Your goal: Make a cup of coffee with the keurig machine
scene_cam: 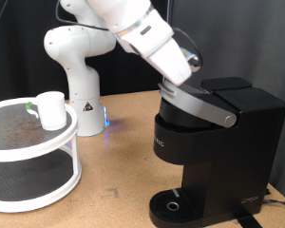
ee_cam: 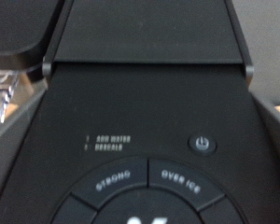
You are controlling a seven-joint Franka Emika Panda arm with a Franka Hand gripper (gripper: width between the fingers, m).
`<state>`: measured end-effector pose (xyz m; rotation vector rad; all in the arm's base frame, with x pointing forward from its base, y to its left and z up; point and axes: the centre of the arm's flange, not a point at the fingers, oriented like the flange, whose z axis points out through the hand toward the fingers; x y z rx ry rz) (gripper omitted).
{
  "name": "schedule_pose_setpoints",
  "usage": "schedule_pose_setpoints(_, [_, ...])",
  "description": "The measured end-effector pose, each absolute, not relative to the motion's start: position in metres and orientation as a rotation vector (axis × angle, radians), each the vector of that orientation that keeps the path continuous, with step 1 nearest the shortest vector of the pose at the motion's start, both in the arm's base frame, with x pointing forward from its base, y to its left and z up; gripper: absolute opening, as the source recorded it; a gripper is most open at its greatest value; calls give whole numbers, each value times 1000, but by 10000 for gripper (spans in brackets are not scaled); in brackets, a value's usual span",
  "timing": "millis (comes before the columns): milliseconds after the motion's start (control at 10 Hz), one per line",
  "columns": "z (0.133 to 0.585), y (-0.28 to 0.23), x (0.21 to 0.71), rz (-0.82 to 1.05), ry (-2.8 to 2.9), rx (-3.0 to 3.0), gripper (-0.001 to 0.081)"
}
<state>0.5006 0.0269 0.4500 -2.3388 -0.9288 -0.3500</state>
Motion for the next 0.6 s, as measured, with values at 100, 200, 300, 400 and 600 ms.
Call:
schedule_pose_setpoints(100, [445,18,499,-355,-936,-2336,3])
schedule_pose_setpoints(200, [439,10,497,-359,-944,-2340,3])
schedule_pose_setpoints(300, [432,3,495,-362,-951,-2355,3])
schedule_pose_setpoints(400, [425,-1,494,-365,-951,-2371,3])
schedule_pose_setpoints(600, [412,-6,493,-359,-932,-2398,3])
